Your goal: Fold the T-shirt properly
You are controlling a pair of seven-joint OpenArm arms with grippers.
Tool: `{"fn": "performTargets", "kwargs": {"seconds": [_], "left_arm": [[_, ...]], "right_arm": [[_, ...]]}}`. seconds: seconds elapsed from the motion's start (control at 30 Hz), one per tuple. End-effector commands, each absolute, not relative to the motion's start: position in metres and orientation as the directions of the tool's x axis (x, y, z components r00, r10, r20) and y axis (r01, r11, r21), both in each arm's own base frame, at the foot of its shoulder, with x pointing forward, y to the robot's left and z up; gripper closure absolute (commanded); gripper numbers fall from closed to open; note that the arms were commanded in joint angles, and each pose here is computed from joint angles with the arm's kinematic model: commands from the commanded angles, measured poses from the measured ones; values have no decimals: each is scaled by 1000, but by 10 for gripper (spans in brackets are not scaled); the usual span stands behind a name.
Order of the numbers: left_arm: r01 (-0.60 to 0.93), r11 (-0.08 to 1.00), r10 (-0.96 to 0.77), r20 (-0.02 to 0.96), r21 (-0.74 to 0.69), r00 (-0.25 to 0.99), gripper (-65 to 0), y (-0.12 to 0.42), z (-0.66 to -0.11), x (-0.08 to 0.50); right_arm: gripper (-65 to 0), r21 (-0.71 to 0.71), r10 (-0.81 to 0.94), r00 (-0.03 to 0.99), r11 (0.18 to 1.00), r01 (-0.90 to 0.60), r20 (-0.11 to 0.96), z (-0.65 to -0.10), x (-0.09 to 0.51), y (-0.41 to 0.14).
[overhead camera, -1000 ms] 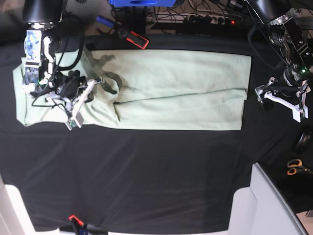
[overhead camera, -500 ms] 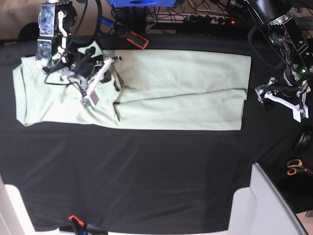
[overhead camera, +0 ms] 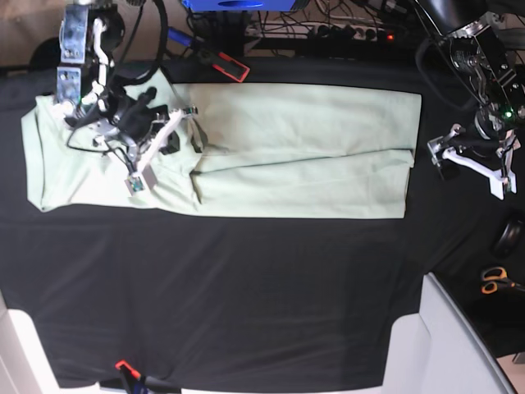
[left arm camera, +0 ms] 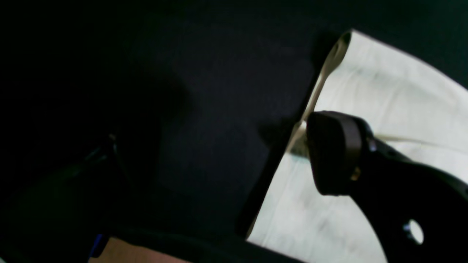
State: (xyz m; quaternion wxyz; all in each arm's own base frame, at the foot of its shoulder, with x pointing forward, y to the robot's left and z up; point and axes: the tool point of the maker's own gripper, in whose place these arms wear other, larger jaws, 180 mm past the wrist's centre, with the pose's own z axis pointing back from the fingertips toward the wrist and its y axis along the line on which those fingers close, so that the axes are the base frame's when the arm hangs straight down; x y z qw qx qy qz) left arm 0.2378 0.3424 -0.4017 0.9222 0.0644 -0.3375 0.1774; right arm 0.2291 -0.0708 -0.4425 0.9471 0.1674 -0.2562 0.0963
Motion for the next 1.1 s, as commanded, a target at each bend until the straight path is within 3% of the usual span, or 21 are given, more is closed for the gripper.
{"fn": "performTargets", "kwargs": {"seconds": [0.0, 0.4, 0.57, 0.73, 0.9, 0.97, 1.07], "left_arm": [[-366, 931, 264, 682, 5, 682, -621, 348, -389, 246], [-366, 931, 265, 685, 2, 679, -620, 347, -388, 248], [-366, 930, 264, 685, 5, 679, -620, 348, -388, 248], [-366, 931, 263, 688, 5, 677, -620, 348, -387, 250], [-366, 931, 263, 684, 6, 680, -620, 348, -389, 247], [-366, 931, 265, 682, 4, 682, -620, 347, -390, 246], [-367, 930, 268, 680, 1, 683, -620, 346, -390, 246]], "right_arm": [[0, 279, 82, 831, 920, -275, 551, -437, 242, -67], [0, 353, 150, 855, 865, -357, 497, -456, 230, -16], [0, 330, 141, 834, 873, -359, 534, -439, 222, -23], [0, 302, -9, 832, 934, -191, 555, -416, 191, -74], [-7, 483, -268, 852, 875, 20, 451, -429, 154, -97], [-67, 516, -306, 857, 855, 55, 415, -436, 145, -101], [-245, 528, -325, 871, 845, 92, 369, -449, 134, -102]]}}
